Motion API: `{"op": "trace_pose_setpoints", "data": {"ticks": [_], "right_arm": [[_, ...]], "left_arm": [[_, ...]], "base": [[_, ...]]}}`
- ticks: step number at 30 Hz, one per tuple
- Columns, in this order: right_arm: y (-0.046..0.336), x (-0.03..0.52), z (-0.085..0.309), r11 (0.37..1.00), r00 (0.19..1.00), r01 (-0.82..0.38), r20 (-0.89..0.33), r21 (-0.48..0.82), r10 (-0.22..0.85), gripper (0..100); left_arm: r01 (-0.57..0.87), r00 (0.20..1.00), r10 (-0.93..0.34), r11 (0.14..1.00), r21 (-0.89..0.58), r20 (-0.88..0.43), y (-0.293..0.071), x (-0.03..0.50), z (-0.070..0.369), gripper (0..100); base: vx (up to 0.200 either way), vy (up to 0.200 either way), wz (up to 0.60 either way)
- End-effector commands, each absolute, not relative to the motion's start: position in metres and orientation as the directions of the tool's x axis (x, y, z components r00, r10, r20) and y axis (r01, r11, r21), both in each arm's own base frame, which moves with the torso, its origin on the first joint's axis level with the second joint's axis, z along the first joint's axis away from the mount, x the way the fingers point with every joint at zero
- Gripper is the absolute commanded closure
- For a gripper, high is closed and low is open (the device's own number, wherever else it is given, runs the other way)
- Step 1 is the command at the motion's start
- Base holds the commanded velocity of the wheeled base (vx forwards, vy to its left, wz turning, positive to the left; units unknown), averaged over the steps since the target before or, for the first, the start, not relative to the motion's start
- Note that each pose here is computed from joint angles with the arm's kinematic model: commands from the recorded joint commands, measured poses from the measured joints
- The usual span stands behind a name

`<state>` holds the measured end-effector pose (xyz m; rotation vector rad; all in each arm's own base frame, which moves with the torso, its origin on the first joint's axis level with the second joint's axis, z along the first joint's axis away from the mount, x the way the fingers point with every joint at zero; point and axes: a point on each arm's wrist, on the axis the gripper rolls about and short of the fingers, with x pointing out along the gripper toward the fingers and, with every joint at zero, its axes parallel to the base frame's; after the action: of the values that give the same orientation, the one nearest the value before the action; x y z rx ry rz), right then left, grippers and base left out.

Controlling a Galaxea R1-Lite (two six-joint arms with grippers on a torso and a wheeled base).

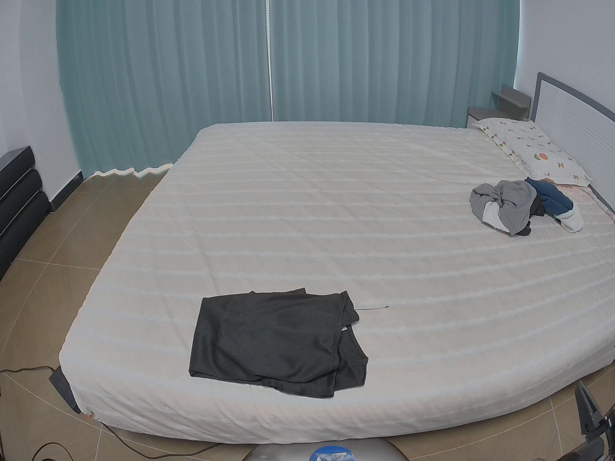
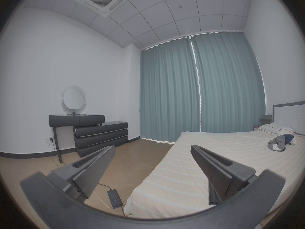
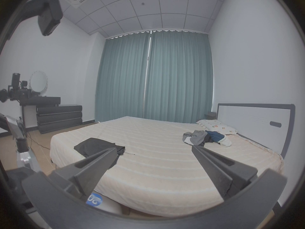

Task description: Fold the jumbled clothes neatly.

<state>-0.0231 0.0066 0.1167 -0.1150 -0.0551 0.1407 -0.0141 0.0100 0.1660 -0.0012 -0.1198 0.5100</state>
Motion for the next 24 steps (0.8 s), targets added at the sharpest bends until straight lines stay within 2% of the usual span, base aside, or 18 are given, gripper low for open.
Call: {"op": "trace_pose_setpoints", "data": {"ticks": [1, 4, 7, 9, 12, 15, 17, 18, 19, 21, 24], "right_arm": [[0.006, -0.015, 0.093, 0.981, 0.99, -0.117, 0.056, -0.156, 0.127, 0], [0.005, -0.015, 0.092, 0.984, 0.993, -0.098, 0.044, -0.147, 0.106, 0], [0.004, -0.015, 0.082, 0.992, 0.997, -0.044, -0.062, -0.121, 0.037, 0], [0.003, -0.015, 0.082, 0.995, 0.998, -0.014, -0.069, -0.097, 0.008, 0], [0.003, -0.015, 0.083, 0.996, 0.999, 0.0, -0.05, -0.09, -0.005, 0], [0.003, -0.015, 0.083, 0.996, 0.999, -0.005, -0.047, -0.094, 0.0, 0], [0.003, -0.016, 0.082, 0.997, 0.999, -0.02, -0.037, -0.08, 0.017, 0], [0.002, -0.021, 0.081, 0.992, 0.996, -0.08, 0.024, -0.094, 0.083, 0], [0.001, -0.023, 0.081, 0.99, 0.994, -0.094, 0.05, -0.106, 0.1, 0], [0.002, -0.022, 0.081, 0.99, 0.996, -0.066, 0.043, -0.127, 0.072, 0], [0.002, -0.023, 0.081, 0.995, 0.996, -0.073, 0.046, -0.072, 0.077, 0]], "left_arm": [[-0.487, 0.851, 0.484, 0.873, -0.04, 0.201, 0.006, -0.035, 0.141, 0], [-0.452, 0.871, 0.449, 0.891, -0.035, 0.198, 0.006, -0.029, 0.131, 0], [-0.38, 0.901, 0.375, 0.925, -0.019, 0.219, 0.005, -0.023, 0.12, 0], [-0.334, 0.92, 0.328, 0.942, -0.006, 0.215, 0.004, -0.019, 0.109, 0], [-0.335, 0.924, 0.334, 0.942, -0.024, 0.189, 0.004, -0.019, 0.106, 0], [-0.326, 0.926, 0.33, 0.944, -0.052, 0.182, 0.004, -0.019, 0.105, 0], [-0.315, 0.939, 0.319, 0.948, -0.049, 0.129, 0.004, -0.018, 0.1, 0], [-0.3, 0.951, 0.302, 0.953, -0.037, 0.067, 0.004, -0.017, 0.093, 0], [-0.284, 0.958, 0.284, 0.959, -0.026, 0.021, 0.003, -0.016, 0.089, 0], [-0.217, 0.976, 0.216, 0.976, -0.021, -0.036, 0.002, -0.016, 0.083, 0], [-0.121, 0.993, 0.119, 0.991, -0.05, -0.026, 0.0, -0.016, 0.084, 0]], "base": [[0.0, 0.0, 0.0], [0.0, 0.0, 0.0], [0.0, 0.0, 0.0], [0.0, 0.0, 0.0], [0.0, 0.0, 0.0], [0.0, 0.0, 0.0], [0.0, 0.0, 0.0], [0.0, 0.0, 0.0], [0.0, 0.0, 0.0], [0.0, 0.0, 0.0], [0.0, 0.0, 0.0]]}}
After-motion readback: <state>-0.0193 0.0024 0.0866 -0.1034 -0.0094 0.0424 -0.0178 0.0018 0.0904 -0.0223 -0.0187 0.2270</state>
